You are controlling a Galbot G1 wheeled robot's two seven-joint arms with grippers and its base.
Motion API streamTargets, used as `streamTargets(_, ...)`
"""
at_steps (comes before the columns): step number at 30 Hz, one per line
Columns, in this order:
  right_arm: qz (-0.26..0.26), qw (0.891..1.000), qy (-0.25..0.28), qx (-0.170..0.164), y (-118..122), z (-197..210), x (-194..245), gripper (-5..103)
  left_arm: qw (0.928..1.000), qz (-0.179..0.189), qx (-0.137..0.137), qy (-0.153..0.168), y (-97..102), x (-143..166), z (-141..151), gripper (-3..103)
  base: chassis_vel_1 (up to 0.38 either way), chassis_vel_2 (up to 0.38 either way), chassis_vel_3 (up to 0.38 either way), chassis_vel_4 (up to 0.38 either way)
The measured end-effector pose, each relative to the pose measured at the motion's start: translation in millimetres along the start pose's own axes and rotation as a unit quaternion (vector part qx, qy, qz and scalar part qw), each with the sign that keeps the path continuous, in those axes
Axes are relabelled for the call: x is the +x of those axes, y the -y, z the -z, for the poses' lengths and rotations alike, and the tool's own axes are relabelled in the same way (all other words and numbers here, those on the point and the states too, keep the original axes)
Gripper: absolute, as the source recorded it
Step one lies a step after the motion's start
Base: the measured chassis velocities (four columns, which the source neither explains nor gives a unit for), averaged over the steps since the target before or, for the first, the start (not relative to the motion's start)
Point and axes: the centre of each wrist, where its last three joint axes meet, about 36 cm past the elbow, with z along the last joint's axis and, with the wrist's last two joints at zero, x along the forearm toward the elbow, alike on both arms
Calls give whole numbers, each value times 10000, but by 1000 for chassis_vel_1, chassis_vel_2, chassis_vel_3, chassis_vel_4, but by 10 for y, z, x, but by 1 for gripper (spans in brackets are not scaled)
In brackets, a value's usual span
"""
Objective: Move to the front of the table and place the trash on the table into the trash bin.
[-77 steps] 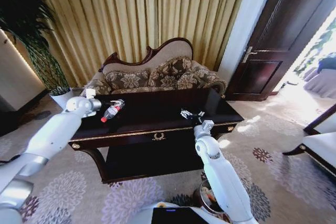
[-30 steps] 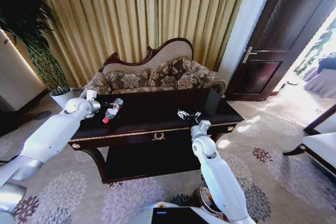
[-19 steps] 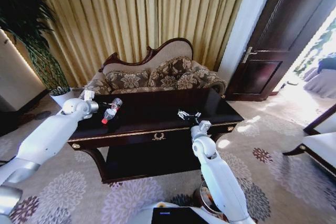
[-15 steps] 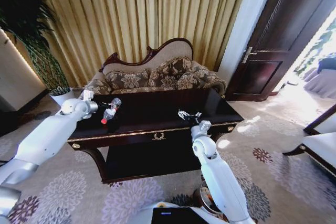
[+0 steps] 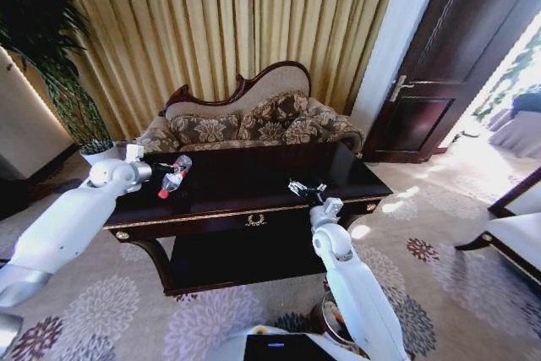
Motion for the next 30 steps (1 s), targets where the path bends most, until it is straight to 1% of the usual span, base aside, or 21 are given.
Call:
streamTargets(1,0,10000,0,0,0,0,0,100,10000,0,0,0,0,0,0,32,0,0,0,0)
streamTargets(3,28,10000,27,-5,-21,26,-20,100,9998,58,-14,174,-40,169,79,32,0,0,0,0)
streamTargets(5,31,10000,29,-7,-25,30,-24,100,9997,62,-8,217,-48,206,97,32,0,0,0,0)
streamTargets(6,46,10000,39,-10,-39,44,-28,100,9993,82,18,354,-79,326,150,32,0,0,0,0)
streamTargets(7,46,10000,39,-10,-39,44,-28,100,9993,82,18,354,-79,326,150,32,0,0,0,0)
streamTargets(9,67,10000,42,-5,-44,59,-21,100,9990,118,44,425,-123,445,161,32,0,0,0,0)
streamTargets(10,67,10000,42,-5,-44,59,-21,100,9990,118,44,425,-123,445,161,32,0,0,0,0)
streamTargets(12,87,10000,16,-6,-52,61,3,100,9988,186,81,443,-179,545,119,32,0,0,0,0)
streamTargets(17,162,9999,1,-42,-84,103,77,100,9986,251,140,452,-241,638,57,32,0,0,0,0)
streamTargets(23,238,9997,2,-81,-103,153,181,100,9979,221,198,574,-292,720,107,32,0,0,0,0)
streamTargets(25,244,9997,5,-78,-81,172,215,100,9967,174,227,758,-298,762,161,32,0,0,0,0)
streamTargets(26,244,9997,5,-78,-81,172,215,100,9967,174,227,758,-298,762,161,32,0,0,0,0)
streamTargets(28,237,9997,26,-51,-38,204,240,100,9941,109,213,1058,-262,768,151,32,0,0,0,0)
streamTargets(29,233,9997,32,-46,-26,213,245,100,9933,80,198,1139,-244,773,142,32,0,0,0,0)
streamTargets(30,233,9997,32,-46,-26,213,245,100,9933,80,198,1139,-244,773,142,32,0,0,0,0)
